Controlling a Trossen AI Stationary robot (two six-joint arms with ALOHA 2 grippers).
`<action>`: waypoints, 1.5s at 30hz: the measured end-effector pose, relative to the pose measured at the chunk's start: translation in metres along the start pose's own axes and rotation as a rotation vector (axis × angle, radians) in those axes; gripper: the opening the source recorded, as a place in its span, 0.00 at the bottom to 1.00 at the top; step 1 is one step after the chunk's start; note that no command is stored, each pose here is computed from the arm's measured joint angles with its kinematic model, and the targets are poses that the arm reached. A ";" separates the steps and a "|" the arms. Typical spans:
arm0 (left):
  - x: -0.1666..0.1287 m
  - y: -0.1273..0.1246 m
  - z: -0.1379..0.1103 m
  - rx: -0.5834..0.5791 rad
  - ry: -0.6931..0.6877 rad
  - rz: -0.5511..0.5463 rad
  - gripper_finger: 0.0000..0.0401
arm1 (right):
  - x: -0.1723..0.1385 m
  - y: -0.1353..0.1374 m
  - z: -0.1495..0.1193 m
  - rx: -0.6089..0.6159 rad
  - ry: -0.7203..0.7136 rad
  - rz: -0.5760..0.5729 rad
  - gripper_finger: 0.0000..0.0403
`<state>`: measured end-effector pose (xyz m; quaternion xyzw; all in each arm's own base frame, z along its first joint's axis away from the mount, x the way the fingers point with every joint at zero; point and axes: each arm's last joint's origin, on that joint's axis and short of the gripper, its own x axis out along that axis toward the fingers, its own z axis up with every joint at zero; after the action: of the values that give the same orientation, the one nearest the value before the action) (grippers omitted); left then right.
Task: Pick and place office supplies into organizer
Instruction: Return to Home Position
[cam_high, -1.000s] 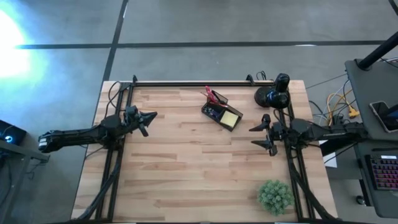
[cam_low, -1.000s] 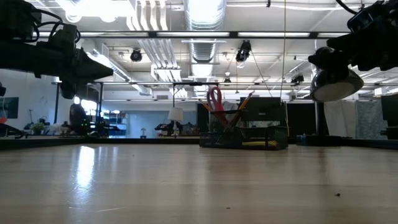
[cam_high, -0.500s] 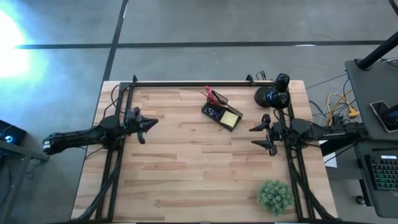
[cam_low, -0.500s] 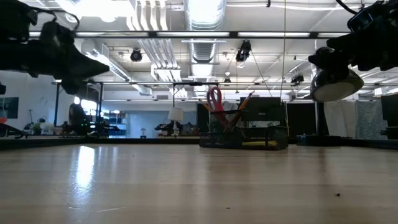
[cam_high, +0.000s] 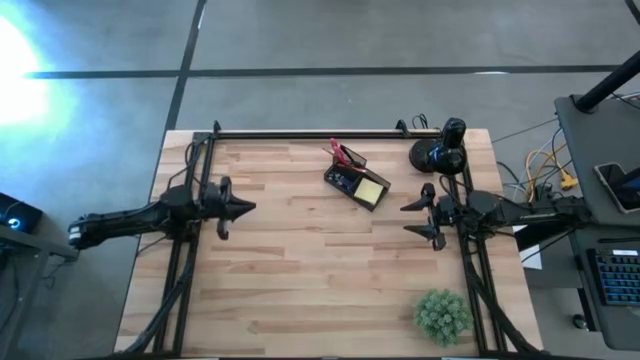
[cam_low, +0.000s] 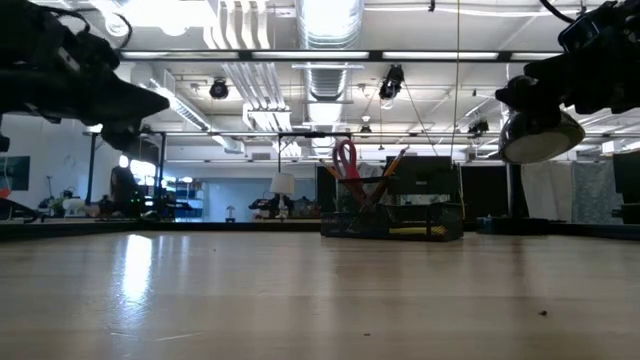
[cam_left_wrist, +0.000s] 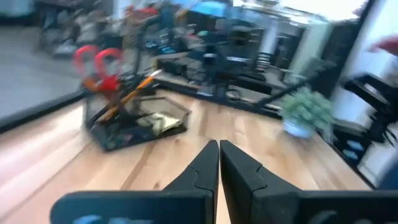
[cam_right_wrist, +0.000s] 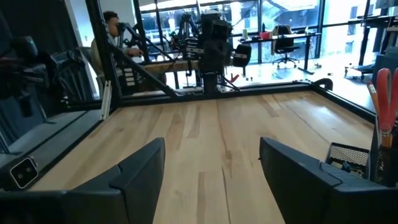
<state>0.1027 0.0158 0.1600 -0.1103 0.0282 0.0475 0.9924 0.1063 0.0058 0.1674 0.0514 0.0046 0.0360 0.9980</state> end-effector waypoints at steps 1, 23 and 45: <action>0.000 0.001 0.000 -0.035 -0.003 0.026 0.00 | 0.000 0.000 0.000 0.001 0.000 0.000 0.62; -0.005 -0.019 0.003 0.047 -0.047 -0.213 0.00 | 0.000 0.000 0.000 0.001 0.004 -0.001 0.62; 0.003 -0.015 -0.009 0.362 0.067 -0.126 0.00 | 0.000 0.000 0.000 0.000 0.006 -0.001 0.63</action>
<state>0.1071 -0.0004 0.1547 0.0671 0.0625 -0.0242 0.9955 0.1067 0.0058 0.1672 0.0515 0.0078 0.0355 0.9980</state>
